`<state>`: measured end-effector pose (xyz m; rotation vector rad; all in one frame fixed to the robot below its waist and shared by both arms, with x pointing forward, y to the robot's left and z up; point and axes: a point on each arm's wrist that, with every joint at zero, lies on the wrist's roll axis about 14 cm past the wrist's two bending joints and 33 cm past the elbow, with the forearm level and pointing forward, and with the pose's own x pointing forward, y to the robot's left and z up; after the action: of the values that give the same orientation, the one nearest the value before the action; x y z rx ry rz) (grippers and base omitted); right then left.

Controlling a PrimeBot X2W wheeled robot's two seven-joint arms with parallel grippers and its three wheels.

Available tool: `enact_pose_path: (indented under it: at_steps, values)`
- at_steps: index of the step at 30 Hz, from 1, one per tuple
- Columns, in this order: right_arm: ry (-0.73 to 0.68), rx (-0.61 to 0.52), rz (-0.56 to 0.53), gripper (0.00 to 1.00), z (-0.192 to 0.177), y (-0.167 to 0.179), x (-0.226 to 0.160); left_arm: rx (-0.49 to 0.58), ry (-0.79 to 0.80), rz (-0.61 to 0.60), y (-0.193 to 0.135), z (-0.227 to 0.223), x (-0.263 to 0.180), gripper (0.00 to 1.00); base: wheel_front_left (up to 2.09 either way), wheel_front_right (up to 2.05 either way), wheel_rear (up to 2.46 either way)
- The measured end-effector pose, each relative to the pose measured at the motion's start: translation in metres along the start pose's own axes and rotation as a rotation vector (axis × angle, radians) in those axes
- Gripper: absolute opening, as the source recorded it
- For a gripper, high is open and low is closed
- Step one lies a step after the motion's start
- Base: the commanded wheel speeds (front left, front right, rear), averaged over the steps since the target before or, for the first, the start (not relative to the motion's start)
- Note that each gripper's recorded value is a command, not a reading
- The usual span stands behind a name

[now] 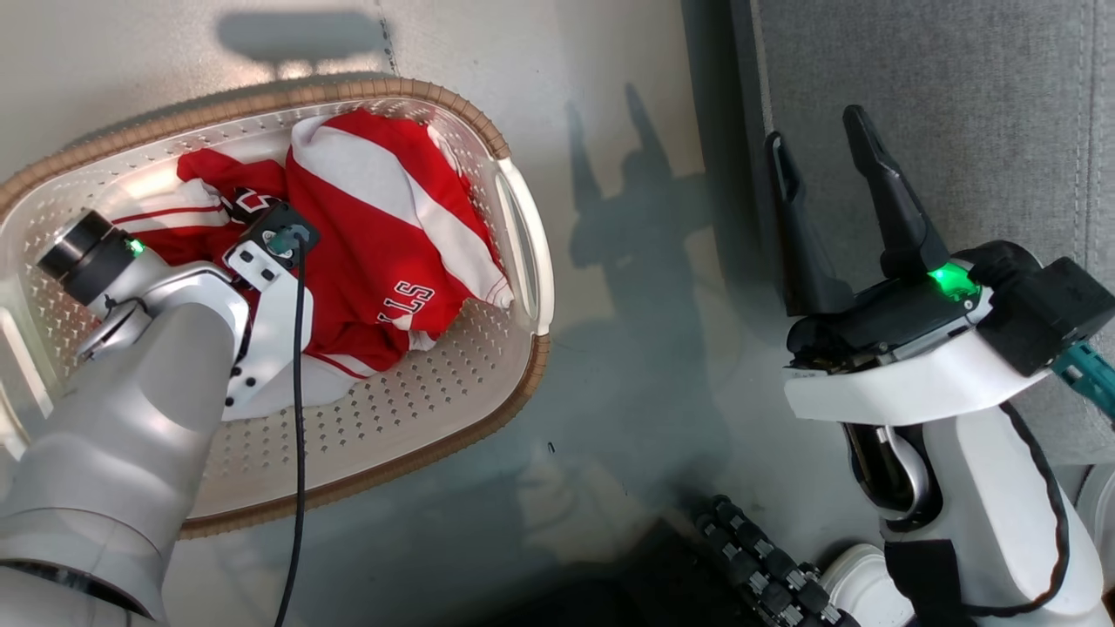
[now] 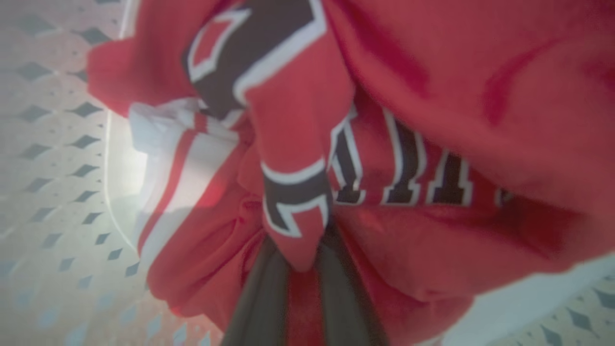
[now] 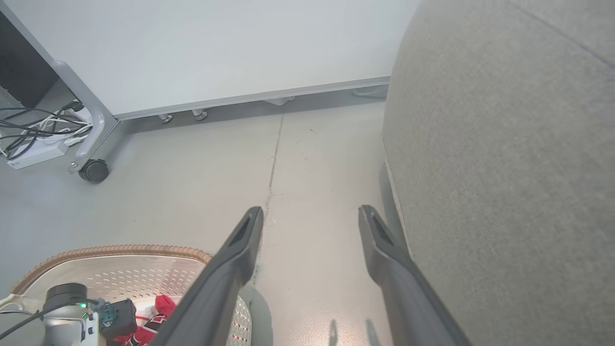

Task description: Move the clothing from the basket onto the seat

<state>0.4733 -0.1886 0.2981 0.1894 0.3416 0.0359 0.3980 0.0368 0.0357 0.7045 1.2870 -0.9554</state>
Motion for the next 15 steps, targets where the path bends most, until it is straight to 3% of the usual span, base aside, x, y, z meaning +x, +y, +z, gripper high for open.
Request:
enact_pose_path:
  at_steps: [12,15]
  values:
    - [-0.097,-0.017,0.006,1.00,0.044,0.004,-0.002,-0.080,-0.120,0.044,-0.006,0.020,-0.048,0.00,0.00,0.00,0.00]
    - [-0.130,-0.034,0.021,1.00,0.059,0.010,-0.005,-0.153,-0.170,0.070,-0.003,0.022,-0.066,0.00,0.00,0.00,0.00]
